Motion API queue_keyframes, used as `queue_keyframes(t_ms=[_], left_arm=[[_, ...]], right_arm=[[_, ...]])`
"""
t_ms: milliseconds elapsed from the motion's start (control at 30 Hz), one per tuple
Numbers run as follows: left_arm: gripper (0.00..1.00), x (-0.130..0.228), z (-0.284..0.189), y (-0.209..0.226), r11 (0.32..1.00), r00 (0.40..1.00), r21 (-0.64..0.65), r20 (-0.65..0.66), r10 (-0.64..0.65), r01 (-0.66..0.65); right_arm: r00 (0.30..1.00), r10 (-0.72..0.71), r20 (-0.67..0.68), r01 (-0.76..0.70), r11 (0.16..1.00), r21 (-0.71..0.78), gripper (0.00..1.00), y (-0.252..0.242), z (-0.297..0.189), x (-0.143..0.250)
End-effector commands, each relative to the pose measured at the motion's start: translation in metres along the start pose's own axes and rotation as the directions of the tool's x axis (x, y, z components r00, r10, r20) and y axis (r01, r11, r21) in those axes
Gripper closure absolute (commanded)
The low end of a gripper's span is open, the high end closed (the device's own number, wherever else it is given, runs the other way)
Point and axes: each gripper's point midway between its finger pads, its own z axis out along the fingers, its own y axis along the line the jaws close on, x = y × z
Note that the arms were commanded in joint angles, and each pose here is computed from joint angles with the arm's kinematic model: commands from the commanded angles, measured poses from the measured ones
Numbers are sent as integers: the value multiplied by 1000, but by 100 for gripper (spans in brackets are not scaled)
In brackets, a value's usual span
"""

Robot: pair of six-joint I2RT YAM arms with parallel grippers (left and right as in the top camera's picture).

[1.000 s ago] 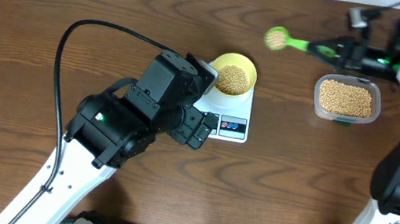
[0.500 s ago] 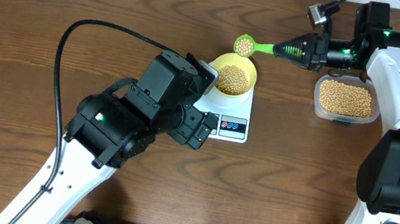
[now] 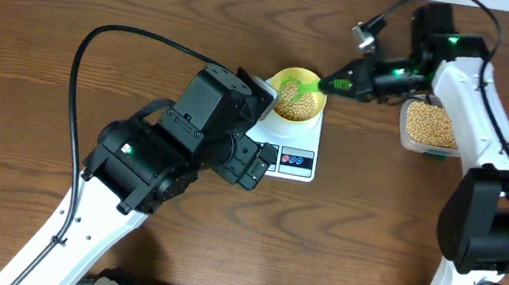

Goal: Scoop item into bowl and weigh 50g on scale
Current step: 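Tip the scoop over the bowl and shake soybeans out slowly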

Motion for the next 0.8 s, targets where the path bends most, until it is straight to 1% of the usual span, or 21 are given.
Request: queue_keyframes(t_ms=[0,200,433,767], left_arm=[[2,-6,-6,3,1000,1000,-13,22,5,-5],[2,-6,-6,3,1000,1000,-13,22,5,-5],[2,-6,-6,3,1000,1000,-13,22,5,-5],[2,-6,-6,3,1000,1000,-13,22,5,-5]], right_arm=[[1000,-12,-16,14,992,126,99,-11,6,3],[1000,-15,-12,18,976,216,99,-24,4,0],[999,-55,1,51,949,310,99,-29,-3,-10],[983,-178,-45,179,874,451,99,-17,-5,-20]])
